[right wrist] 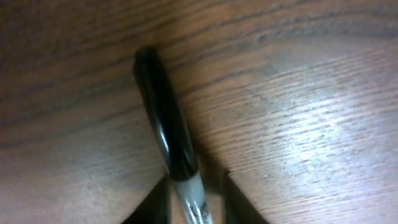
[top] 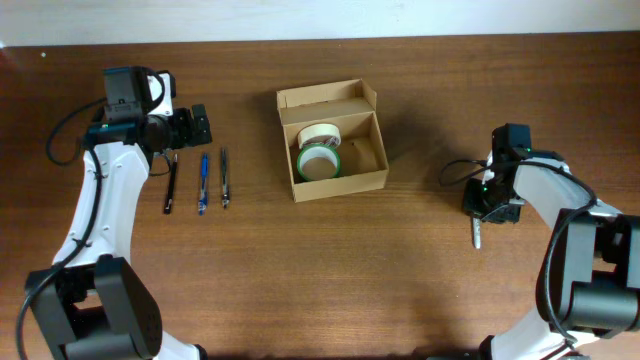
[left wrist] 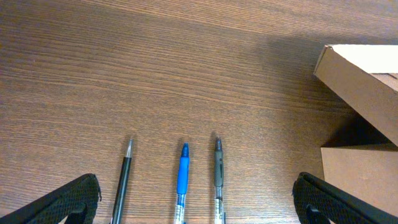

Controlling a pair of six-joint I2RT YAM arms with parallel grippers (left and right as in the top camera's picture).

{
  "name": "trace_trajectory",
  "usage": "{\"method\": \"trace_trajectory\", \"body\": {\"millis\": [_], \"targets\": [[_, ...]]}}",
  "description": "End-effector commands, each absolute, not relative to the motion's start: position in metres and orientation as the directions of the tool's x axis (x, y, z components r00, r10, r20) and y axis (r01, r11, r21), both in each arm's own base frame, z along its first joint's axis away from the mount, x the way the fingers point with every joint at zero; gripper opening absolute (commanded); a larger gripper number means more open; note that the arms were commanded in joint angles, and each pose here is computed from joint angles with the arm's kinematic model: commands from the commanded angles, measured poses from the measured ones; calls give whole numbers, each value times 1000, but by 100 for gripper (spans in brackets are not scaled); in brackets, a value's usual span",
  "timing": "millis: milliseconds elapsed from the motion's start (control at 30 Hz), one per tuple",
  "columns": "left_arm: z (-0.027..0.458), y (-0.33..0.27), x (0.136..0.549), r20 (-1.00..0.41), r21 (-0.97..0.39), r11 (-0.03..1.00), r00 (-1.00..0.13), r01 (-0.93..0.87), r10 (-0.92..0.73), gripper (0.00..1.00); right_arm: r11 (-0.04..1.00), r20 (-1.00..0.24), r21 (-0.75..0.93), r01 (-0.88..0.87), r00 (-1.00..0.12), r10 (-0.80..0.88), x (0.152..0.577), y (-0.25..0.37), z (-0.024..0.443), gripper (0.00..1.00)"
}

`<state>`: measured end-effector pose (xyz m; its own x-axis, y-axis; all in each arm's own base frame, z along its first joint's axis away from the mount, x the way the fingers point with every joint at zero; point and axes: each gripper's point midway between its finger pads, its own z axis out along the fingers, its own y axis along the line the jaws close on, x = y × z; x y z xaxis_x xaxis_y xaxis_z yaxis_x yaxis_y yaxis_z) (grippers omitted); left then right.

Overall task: Pack container
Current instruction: 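Lower the right gripper onto the black Sharpie marker and grasp it, then carry the marker into the box and drop it in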

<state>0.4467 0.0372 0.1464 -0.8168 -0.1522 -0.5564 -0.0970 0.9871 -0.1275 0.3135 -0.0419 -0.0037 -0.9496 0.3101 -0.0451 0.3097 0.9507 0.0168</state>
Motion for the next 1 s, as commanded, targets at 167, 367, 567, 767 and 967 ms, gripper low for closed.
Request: {"method": "trace_trajectory", "body": {"millis": [167,367,567,767,967], "targets": [[150,38,451,-567,-123,989,-812,-79,-135,99,955,46,9,296,-954,295,300,-37,-27,4],[150,38,451,-567,-123,989,-812,-79,-135,99,952,22,87,295,-955,294,319,-27,5,4],[150,38,451,-567,-123,989,-812,-79,-135,99,961,-237,186,204,-940,245,381,-8,135,4],[150,38,451,-567,-123,989,-812,-79,-135,99,964,-580,120,-236,-805,-125,408,90,296,4],[150,38,451,-567,-123,989,-812,-79,-135,99,796,-594,-56,-603,-621,-512,386,177,298,4]]}}
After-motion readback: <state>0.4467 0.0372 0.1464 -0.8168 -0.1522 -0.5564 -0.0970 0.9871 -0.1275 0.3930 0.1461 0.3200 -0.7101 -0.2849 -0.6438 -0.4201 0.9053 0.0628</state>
